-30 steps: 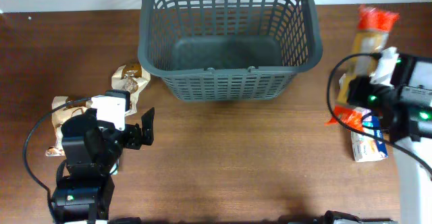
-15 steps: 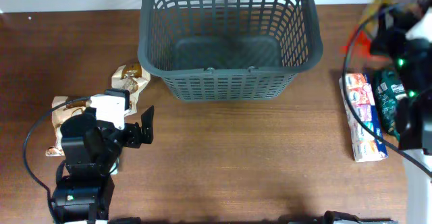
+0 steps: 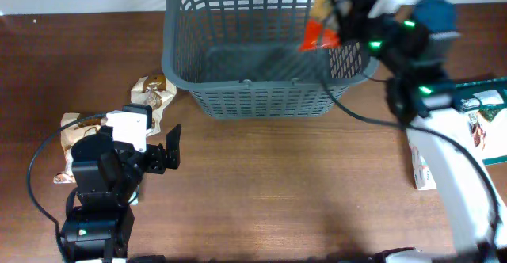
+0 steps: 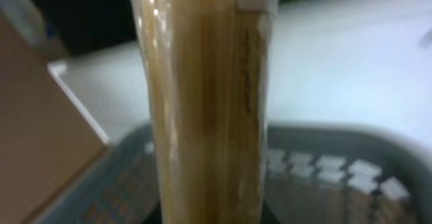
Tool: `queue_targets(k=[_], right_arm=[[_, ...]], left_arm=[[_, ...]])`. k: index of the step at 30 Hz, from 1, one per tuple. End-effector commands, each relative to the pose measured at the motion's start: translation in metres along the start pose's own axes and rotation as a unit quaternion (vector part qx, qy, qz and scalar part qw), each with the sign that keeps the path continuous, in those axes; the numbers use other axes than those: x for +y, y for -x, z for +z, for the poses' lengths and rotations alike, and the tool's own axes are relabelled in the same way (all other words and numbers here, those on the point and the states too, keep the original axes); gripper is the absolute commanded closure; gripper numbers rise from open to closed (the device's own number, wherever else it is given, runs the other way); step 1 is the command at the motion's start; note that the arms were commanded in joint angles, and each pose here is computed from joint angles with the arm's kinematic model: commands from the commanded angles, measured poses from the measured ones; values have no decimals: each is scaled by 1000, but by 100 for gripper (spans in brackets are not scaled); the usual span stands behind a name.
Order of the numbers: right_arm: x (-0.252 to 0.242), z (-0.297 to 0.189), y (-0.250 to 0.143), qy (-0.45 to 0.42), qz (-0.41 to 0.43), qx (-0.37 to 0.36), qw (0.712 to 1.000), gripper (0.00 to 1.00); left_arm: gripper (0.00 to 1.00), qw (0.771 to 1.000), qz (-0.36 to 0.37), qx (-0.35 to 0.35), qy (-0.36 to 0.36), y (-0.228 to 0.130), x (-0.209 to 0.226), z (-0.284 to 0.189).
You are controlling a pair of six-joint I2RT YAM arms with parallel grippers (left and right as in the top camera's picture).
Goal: Pack container
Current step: 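Lift the spaghetti pack and drop it into the grey basket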
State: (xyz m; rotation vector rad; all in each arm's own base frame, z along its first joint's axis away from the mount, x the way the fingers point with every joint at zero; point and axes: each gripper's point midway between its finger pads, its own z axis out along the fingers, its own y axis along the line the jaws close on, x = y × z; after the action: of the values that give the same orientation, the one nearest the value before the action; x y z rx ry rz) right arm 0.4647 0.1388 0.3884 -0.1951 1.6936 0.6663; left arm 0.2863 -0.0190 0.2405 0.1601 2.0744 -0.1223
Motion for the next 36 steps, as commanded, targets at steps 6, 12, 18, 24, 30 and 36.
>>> queue_targets(k=[6,12,18,24,30,36], right_arm=[[33,26,-42,107,20,73,991,96],[44,23,-59,149,-1,104,983,96],[61,15,-65,209,-46,109,971,96],[57,17,-63,197,-52,105,973,97],[52,20,-63,186,-72,100,975,96],[40,24,-78,160,-58,124,978,95]], left_arm=[[1,1000,10,-2,4,3,2,-1],[1,1000,10,-2,4,3,2,-1],[1,1000,10,-2,4,3,2,-1],[1,1000,10,-2,4,3,2,-1],[1,1000,10,-2,4,3,2,-1],[1,1000,10,-2,5,3,2,-1]])
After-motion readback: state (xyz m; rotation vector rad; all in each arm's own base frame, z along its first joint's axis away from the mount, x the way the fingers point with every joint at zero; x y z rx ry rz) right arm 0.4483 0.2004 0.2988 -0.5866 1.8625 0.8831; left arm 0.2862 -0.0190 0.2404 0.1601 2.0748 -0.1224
